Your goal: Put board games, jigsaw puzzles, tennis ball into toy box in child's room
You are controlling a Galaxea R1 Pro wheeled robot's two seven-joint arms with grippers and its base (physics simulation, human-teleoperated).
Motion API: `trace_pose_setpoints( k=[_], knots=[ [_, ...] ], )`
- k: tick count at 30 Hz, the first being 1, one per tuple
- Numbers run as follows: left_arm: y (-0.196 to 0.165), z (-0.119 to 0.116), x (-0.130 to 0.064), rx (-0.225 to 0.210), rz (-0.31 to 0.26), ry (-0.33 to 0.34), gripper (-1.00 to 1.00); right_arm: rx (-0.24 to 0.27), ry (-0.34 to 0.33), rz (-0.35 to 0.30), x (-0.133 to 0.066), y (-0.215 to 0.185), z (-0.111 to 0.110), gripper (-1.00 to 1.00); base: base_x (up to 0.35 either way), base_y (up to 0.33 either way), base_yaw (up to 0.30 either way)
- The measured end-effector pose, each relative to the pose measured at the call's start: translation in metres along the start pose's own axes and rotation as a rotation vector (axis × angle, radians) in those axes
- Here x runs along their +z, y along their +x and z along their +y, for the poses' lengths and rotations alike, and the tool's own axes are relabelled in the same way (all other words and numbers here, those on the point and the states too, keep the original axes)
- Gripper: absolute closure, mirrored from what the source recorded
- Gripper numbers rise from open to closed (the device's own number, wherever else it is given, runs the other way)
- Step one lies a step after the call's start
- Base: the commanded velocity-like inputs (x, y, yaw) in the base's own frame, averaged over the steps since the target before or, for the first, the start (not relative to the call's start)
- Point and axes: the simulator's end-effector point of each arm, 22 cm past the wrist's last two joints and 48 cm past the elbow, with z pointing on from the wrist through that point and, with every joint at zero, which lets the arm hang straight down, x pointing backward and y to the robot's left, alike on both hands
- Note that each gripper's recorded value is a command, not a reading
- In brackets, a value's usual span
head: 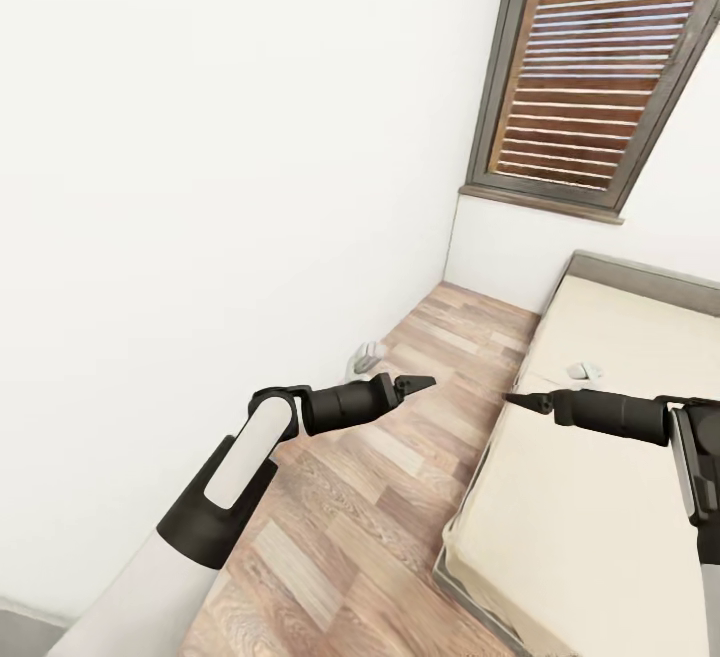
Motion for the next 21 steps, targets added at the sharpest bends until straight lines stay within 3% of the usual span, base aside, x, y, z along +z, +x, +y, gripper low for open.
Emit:
trace_pose_setpoints(
  k=[12,21],
  knots=[
    [-0.0016,-0.0060,-0.0021,0.011,-0.005,0.003,-1.00,-0.008,0.000,-0.011,-0.0042,-0.0052,0.0034,-1.00,0.000,-0.001,-0.242],
    [-0.0020,-0.0094,-0.0036,0.017,-0.007,0.002,-1.00,0.016,-0.004,-0.008,-0.0025,-0.0067,-0.0003,-1.00,0.000,0.000,-0.242]
  ],
)
